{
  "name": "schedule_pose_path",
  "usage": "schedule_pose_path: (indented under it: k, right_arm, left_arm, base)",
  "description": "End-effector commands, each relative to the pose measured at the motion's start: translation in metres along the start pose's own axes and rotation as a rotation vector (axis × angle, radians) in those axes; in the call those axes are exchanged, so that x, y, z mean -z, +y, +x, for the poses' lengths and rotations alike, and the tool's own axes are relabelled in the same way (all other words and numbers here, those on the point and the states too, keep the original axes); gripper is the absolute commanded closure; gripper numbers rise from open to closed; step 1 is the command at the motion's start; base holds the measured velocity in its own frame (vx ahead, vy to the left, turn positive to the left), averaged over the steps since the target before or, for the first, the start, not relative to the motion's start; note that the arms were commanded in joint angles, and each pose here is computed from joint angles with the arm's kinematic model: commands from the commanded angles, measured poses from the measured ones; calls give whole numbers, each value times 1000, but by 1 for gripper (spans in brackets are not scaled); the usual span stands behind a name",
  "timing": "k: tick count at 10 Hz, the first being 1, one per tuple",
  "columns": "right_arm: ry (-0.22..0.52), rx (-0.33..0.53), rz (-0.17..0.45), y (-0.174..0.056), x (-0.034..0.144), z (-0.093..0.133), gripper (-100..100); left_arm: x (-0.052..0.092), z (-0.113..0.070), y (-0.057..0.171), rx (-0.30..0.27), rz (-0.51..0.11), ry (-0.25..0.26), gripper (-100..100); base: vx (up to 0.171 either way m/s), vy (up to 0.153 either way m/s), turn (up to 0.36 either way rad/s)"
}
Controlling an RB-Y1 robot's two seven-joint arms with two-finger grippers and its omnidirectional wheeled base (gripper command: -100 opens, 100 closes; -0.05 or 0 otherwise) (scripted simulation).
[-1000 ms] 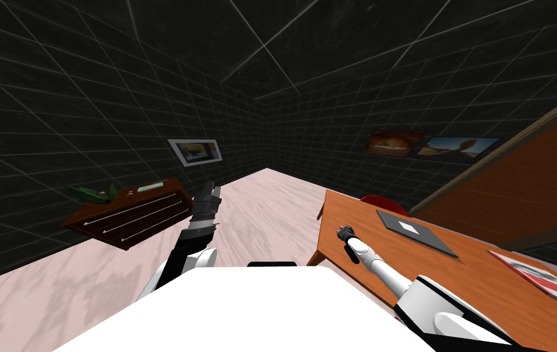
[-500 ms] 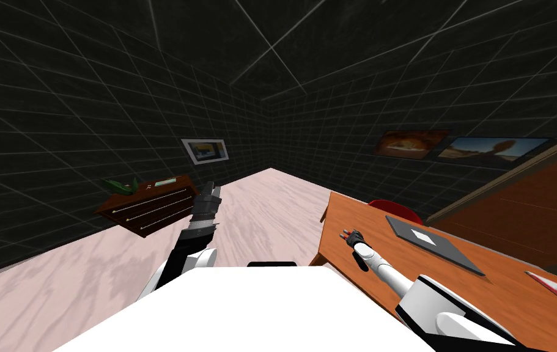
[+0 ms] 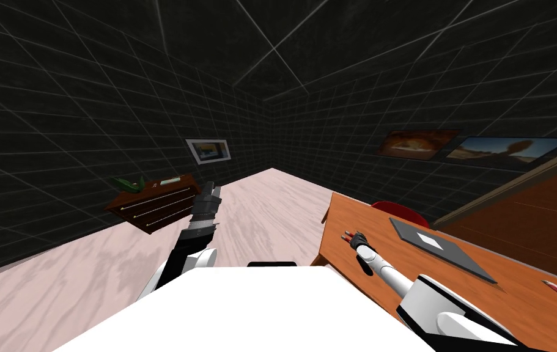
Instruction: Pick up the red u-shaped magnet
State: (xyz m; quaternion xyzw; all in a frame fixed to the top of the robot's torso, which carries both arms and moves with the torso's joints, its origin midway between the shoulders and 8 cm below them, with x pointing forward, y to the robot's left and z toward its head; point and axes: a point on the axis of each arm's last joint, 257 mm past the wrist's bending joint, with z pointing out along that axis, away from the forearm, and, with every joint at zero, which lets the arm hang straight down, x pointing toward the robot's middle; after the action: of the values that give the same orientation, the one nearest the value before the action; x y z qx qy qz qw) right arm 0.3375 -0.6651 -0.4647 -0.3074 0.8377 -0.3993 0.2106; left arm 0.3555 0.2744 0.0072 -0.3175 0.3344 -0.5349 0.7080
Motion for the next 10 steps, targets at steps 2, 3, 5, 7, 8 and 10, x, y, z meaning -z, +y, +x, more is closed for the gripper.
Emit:
schedule_pose_path:
  k: [2, 3, 5, 7, 8, 10]
  right_arm:
    - [21, 19, 4, -1, 1, 12, -100]
    - [14, 4, 3, -1, 2, 9, -100]
    - [19, 7, 6, 12, 4, 7, -100]
    - [19, -8, 6, 12, 4, 7, -100]
    - [20, 7, 7, 14, 4, 7, -100]
    - [19, 2, 7, 13, 4, 7, 100]
  left_arm:
    - [0, 0, 0, 0, 0, 0, 0]
    - [0, 0, 0, 0, 0, 0, 0]
    - [0, 0, 0, 0, 0, 0, 0]
    - [0, 0, 0, 0, 0, 0, 0]
    - [0, 0, 0, 0, 0, 0, 0]
    - [0, 0, 0, 0, 0, 0, 0]
  base:
    - [-5, -15, 43]
    - [-2, -10, 9]
    - [32, -43, 16]
    - [46, -90, 25]
    - [16, -26, 1]
    - [3, -5, 1]
